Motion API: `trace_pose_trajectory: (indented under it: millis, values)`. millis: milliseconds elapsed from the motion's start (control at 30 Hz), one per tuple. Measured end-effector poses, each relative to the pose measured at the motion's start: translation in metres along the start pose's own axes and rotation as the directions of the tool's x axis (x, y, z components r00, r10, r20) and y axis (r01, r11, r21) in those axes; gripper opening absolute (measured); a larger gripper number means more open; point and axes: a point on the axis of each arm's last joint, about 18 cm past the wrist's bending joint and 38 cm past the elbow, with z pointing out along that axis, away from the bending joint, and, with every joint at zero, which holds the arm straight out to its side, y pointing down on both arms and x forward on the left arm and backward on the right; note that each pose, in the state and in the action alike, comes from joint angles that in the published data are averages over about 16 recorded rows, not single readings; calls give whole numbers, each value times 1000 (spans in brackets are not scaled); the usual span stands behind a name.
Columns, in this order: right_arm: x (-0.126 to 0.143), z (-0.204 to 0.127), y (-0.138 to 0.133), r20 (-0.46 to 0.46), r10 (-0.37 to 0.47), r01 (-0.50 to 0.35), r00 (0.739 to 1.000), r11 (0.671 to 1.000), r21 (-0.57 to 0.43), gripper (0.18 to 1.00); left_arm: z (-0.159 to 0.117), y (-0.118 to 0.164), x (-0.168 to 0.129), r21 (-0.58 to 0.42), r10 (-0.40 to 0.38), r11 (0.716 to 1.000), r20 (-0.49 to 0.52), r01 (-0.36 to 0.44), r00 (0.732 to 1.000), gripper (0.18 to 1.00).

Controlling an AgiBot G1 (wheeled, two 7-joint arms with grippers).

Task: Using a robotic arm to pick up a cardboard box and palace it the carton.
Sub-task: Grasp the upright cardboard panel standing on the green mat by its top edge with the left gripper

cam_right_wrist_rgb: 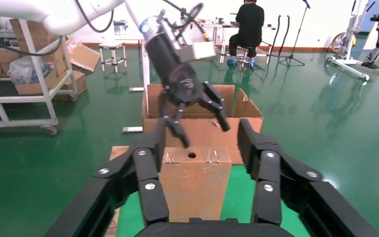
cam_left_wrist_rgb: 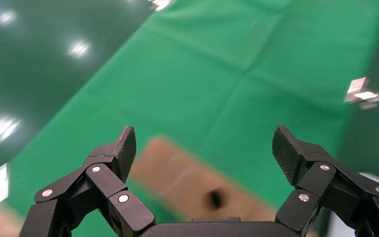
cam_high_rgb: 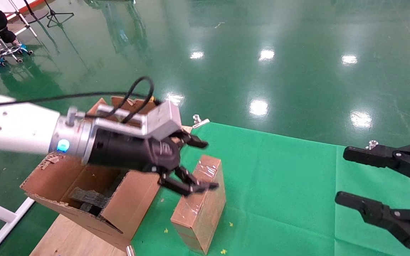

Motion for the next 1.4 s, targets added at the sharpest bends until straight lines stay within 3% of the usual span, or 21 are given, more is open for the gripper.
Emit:
trace_pose_trajectory:
  millis: [233,433,600,833,1067,1400]
  values:
    - [0,0,0,0,0,0,1000,1000,0,496,3,-18,-18,-141,-159,975,105,173,982,1001]
    - [0,0,0,0,0,0,1000,1000,0,361,11,-31,-17,-208,-303,922,144,328,942,1001]
    - [0,0,0,0,0,0,1000,1000,0,283,21,-36,-9,-259,-380,876,149,407,913,1001]
    - [0,0,0,0,0,0,1000,1000,0,218,37,-33,2,-339,-425,824,159,454,891,1001]
    - [0,0,0,0,0,0,1000,1000,0,194,55,-26,9,-412,-420,788,182,457,889,1001]
    - [0,0,0,0,0,0,1000,1000,0,191,72,-26,13,-455,-379,785,184,420,907,1001]
